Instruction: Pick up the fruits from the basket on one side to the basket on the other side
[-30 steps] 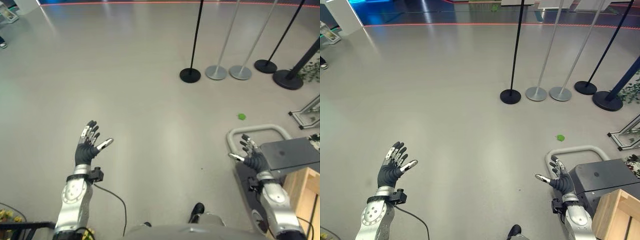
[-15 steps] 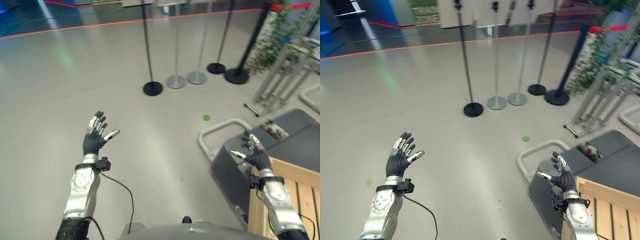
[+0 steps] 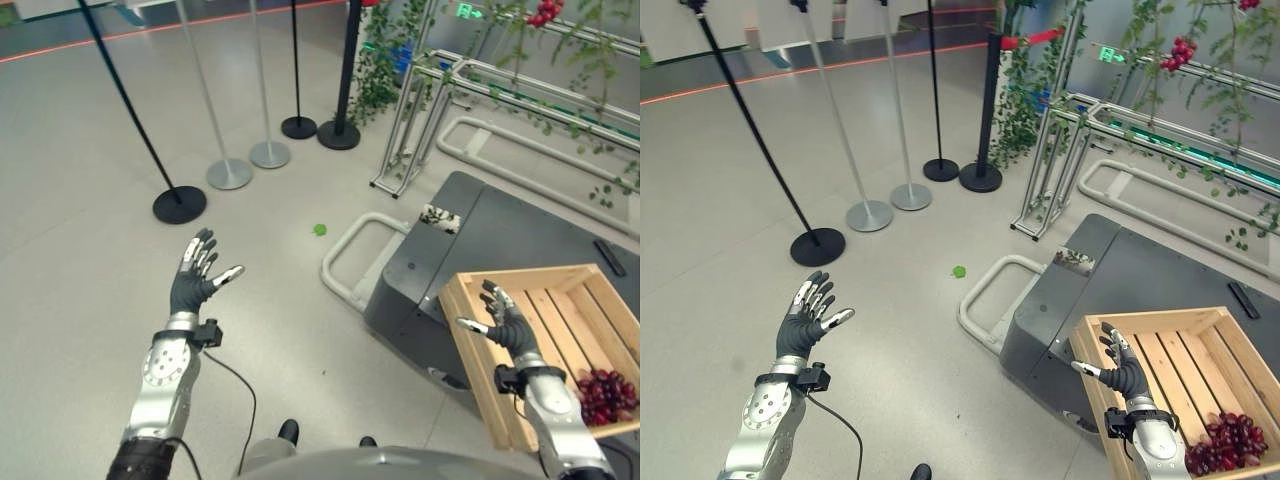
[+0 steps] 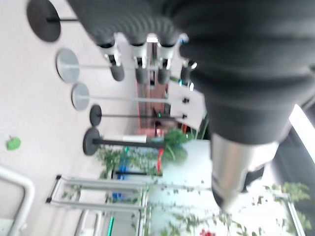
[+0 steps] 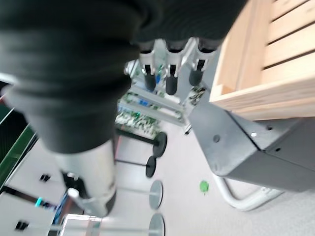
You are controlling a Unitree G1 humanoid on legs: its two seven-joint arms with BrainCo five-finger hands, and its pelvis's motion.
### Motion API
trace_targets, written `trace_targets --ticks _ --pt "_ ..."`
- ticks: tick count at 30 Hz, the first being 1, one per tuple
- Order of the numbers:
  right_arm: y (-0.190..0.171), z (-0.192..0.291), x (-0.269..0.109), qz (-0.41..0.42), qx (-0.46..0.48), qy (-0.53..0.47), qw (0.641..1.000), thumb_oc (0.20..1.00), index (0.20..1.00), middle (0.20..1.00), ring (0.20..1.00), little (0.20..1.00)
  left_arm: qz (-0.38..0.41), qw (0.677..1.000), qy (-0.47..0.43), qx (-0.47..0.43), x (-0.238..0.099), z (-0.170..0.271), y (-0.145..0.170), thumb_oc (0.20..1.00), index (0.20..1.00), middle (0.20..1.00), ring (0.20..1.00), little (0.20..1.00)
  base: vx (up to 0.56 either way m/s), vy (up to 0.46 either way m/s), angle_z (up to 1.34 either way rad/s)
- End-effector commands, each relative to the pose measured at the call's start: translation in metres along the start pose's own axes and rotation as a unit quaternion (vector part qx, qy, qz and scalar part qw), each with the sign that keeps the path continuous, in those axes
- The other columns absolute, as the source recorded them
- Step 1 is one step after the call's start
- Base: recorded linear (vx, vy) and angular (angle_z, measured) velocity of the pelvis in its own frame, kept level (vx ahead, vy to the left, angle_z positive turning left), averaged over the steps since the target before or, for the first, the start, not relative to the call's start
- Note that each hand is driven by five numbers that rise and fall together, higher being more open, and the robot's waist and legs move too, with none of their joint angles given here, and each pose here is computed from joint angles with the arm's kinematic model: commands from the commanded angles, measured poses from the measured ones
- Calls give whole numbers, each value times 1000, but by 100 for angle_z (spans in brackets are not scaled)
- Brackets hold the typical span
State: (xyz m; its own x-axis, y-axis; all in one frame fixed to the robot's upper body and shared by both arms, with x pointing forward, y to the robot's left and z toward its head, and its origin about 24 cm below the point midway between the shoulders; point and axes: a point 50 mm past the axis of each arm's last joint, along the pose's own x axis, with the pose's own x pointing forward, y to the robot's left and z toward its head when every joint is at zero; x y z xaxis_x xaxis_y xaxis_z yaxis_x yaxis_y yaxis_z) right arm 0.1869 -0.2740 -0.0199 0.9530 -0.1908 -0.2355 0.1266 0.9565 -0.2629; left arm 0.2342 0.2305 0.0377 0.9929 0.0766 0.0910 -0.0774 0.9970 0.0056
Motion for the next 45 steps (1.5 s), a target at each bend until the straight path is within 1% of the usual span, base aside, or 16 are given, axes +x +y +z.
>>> trace_targets --ticks 1,4,6,9,15,17,20,29,32,38,45 --pt "-20 31 13 -23 -23 -66 997 1000 1000 1000 1000 1000 -14 997 -69 -6 9 25 -4 1000 1000 1000 1000 1000 -29 280 -85" --pt "-9 40 21 -16 -2 -83 996 1000 1000 1000 1000 1000 -14 997 -77 -3 15 29 -5 1000 1000 1000 1000 1000 -61 259 -71" --pt "4 43 23 4 11 -90 996 1000 1000 1000 1000 1000 2 997 -76 -10 13 28 -1 1000 1000 1000 1000 1000 -68 214 -70" --pt "6 41 22 18 3 -85 996 1000 1000 1000 1000 1000 19 997 -70 -6 4 26 9 1000 1000 1000 1000 1000 -83 201 -123" --pt "10 42 27 0 7 -85 996 1000 1000 1000 1000 1000 45 996 -71 16 -2 27 21 1000 1000 1000 1000 1000 -119 50 -130" --pt "14 40 28 9 3 -78 997 1000 1000 1000 1000 1000 57 996 -64 30 -8 26 29 1000 1000 1000 1000 1000 -50 -1 -72" --pt "14 40 26 21 -4 -77 997 1000 1000 1000 1000 1000 60 996 -61 38 -9 26 32 1000 1000 1000 1000 1000 -89 -32 -116" --pt "13 46 26 26 0 -90 996 1000 1000 1000 1000 1000 75 995 -57 23 -7 22 32 1000 1000 1000 1000 1000 8 -165 -38" --pt "7 47 24 19 -5 -93 995 1000 1000 1000 1000 1000 61 996 -53 26 -6 21 27 1000 1000 1000 1000 1000 73 -234 -22" --pt "2 42 17 10 17 -88 996 1000 1000 1000 1000 1000 46 998 -38 15 1 14 19 1000 1000 1000 1000 1000 49 -205 23" --pt "-1 41 16 7 29 -88 996 1000 1000 1000 1000 1000 37 999 1 12 -6 -2 16 1000 1000 1000 1000 1000 43 -112 11"
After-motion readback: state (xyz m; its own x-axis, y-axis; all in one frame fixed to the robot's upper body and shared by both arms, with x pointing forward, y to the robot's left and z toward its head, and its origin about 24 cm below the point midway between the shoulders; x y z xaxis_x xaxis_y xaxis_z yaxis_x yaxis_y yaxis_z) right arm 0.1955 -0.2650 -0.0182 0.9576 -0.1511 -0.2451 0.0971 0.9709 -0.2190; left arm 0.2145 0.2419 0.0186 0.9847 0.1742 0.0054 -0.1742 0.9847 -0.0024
